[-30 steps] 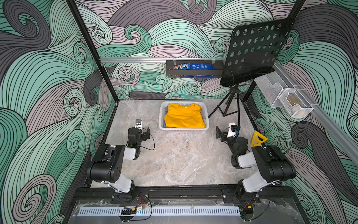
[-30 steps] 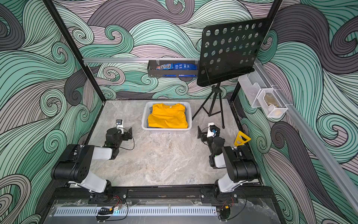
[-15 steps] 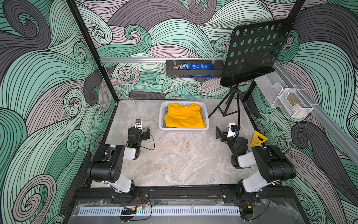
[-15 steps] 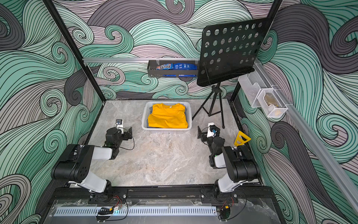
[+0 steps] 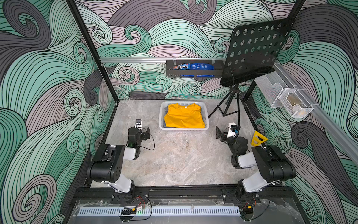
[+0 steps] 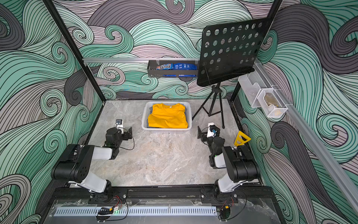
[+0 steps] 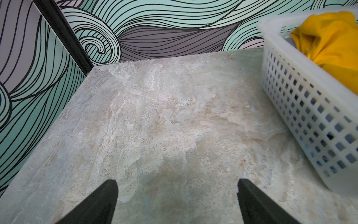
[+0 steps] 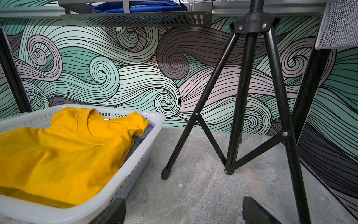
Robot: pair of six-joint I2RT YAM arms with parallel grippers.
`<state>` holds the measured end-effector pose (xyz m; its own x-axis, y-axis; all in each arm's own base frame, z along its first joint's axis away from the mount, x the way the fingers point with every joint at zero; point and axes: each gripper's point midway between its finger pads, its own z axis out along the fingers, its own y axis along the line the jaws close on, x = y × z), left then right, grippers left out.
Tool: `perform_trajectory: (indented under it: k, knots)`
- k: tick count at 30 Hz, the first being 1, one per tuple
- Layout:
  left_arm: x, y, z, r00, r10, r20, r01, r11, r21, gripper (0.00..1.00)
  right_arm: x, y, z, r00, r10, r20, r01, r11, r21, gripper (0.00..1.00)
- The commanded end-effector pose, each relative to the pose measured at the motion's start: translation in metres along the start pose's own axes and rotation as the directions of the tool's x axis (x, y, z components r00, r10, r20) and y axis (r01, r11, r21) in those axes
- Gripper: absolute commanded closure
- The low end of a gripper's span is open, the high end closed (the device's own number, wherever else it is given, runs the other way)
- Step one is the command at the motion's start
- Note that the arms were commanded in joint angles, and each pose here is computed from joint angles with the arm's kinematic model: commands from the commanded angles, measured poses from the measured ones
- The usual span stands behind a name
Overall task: Put the folded t-shirts into the basket
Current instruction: Reset both arms
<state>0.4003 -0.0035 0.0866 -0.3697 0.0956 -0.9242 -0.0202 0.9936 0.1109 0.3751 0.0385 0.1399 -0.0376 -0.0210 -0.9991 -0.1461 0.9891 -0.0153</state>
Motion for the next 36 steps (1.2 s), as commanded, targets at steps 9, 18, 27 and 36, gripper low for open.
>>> perform_trajectory:
  k: [9, 18, 27, 36]
  knots:
    - [-0.004, -0.008, 0.000, 0.999, 0.017, 0.030, -0.018, 0.999, 0.047, 0.01, -0.001, -0.002, -0.001, 1.000, 0.009, 0.003, -0.009, 1.000, 0.011, 0.01]
    - [-0.003, -0.007, -0.001, 0.999, 0.017, 0.030, -0.018, 0.999, 0.044, 0.01, -0.001, -0.003, 0.000, 1.000, 0.009, 0.004, -0.009, 1.000, 0.011, 0.01]
    - [-0.002, 0.022, -0.006, 0.997, -0.058, 0.042, 0.063, 0.991, -0.119, 0.01, -0.001, -0.003, -0.001, 1.000, 0.009, 0.003, -0.009, 1.000, 0.012, 0.01]
    - [-0.004, 0.002, 0.002, 1.000, -0.007, 0.022, 0.008, 1.000, -0.005, 0.01, -0.001, -0.003, 0.000, 1.000, 0.009, 0.004, -0.009, 1.000, 0.013, 0.01]
